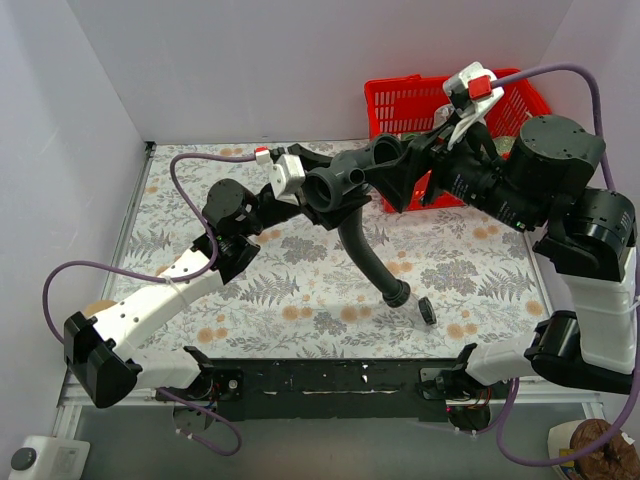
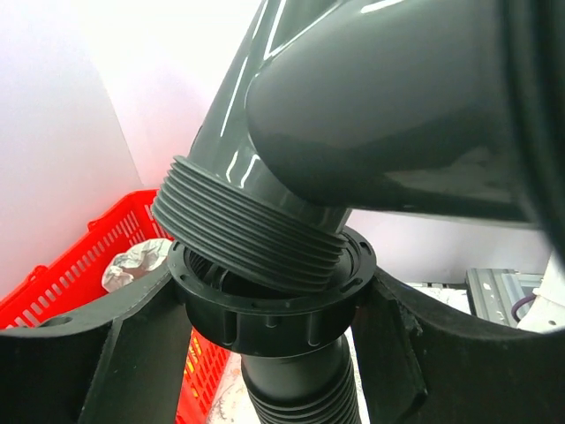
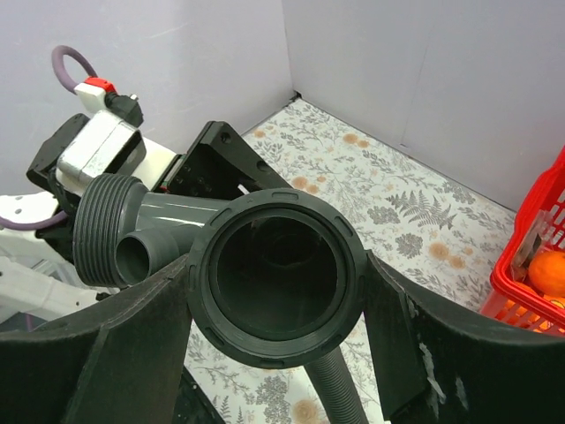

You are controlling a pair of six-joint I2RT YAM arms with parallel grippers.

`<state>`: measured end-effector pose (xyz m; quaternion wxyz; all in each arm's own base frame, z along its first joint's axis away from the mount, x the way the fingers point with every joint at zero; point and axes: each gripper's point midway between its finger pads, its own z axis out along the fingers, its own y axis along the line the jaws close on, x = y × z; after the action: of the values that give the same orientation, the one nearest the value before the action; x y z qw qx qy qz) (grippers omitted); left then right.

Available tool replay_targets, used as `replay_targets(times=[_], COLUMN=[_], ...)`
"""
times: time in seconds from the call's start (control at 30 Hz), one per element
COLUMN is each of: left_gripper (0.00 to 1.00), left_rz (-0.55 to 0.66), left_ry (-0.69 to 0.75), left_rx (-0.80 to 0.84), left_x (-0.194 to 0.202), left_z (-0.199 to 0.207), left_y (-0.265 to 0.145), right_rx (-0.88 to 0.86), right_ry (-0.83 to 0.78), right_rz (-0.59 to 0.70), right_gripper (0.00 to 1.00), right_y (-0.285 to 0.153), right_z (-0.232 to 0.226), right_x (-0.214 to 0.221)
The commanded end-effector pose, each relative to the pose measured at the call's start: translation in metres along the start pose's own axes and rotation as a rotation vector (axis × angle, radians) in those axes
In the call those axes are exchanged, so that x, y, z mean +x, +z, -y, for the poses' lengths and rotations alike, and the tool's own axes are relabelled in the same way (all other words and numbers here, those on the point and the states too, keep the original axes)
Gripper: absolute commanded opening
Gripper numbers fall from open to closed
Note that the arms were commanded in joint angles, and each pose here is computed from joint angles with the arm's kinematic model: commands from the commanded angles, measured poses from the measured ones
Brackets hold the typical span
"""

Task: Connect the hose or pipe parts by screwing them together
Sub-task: Install the adaptor on the pipeline.

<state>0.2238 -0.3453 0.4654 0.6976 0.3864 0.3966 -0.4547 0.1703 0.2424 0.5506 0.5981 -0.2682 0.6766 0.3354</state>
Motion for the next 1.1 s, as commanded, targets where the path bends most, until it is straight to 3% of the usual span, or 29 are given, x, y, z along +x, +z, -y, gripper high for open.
replay_targets(times=[0.0, 0.13, 0.2, 0.23, 0.33, 0.47, 0.5, 0.63, 0.73, 0.8, 0.97, 1.07], left_gripper=[0.24, 0.23, 0.19, 0.16, 0.13, 0.13, 0.13, 0.13, 0.13, 0.13, 0.14, 0.14], left_rz=[0.137, 0.138, 0.113, 0.097, 0.042, -0.016, -0.01, -0.122, -0.268, -0.347, -0.455, -0.456], left_ry=[0.122, 0.269, 0.338, 0.416, 0.602, 0.851, 0.909, 1.039, 1.118, 1.058, 0.713, 0.614], left_rx=[-0.034, -0.12, -0.245, -0.301, -0.528, -0.681, -0.685, -0.617, -0.431, -0.22, 0.133, 0.267], left_x=[-0.052, -0.063, -0.07, -0.074, -0.094, -0.14, -0.161, -0.173, -0.138, -0.09, 0.032, 0.08], left_z=[-0.005, -0.021, -0.05, -0.063, -0.112, -0.152, -0.153, -0.153, -0.132, -0.107, -0.049, -0.019], left_y=[0.001, -0.007, -0.02, -0.027, -0.059, -0.092, -0.097, -0.108, -0.11, -0.109, -0.127, -0.137], right_rx=[0.035, 0.101, 0.083, 0.091, 0.086, 0.1, 0.1, 0.152, 0.193, 0.21, 0.245, 0.252], right_ry=[-0.011, -0.004, 0.025, 0.024, 0.059, 0.074, 0.085, 0.124, 0.153, 0.173, 0.225, 0.257], right_rz=[-0.065, -0.026, 0.135, 0.133, 0.296, 0.307, 0.294, 0.276, 0.266, 0.281, 0.274, 0.258], right_gripper=[0.01, 0.01, 0.01, 0.01, 0.01, 0.01, 0.01, 0.01, 0.01, 0.01, 0.01, 0.01], right_y=[0.009, 0.012, -0.006, -0.001, -0.029, -0.039, -0.037, -0.041, -0.049, -0.063, -0.078, -0.088], right_z=[0.005, 0.017, 0.015, 0.018, 0.02, 0.023, 0.023, 0.033, 0.041, 0.047, 0.056, 0.058], right_x=[0.015, 0.012, -0.021, -0.011, -0.04, -0.045, -0.042, -0.032, -0.019, -0.016, 0.004, 0.012])
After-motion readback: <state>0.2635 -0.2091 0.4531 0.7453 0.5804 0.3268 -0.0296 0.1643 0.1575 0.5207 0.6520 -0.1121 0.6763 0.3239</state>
